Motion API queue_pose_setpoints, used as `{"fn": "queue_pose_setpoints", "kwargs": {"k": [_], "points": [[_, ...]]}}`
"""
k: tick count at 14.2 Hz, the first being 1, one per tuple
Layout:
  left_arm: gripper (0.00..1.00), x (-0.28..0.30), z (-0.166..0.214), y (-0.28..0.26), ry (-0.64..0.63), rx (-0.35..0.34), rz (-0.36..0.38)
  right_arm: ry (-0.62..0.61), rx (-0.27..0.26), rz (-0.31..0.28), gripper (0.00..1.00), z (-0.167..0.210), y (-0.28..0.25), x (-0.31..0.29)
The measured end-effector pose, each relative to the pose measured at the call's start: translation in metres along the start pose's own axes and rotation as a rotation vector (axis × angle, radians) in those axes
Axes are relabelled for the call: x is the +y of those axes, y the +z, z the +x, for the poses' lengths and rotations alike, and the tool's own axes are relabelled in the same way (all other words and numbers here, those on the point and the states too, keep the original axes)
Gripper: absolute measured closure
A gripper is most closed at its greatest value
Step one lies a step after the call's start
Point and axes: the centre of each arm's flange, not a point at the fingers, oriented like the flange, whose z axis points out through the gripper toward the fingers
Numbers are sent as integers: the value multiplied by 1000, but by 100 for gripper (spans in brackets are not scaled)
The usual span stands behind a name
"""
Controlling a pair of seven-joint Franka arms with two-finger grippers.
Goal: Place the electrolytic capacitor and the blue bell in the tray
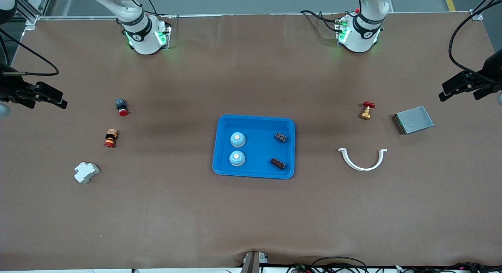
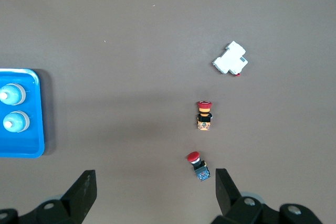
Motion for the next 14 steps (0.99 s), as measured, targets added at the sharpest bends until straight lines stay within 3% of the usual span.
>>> {"fn": "queue_pose_setpoints", "kwargs": {"k": [14], "points": [[0, 10, 16, 34, 14, -62, -8, 11, 16, -2, 0, -3, -7, 6]]}}
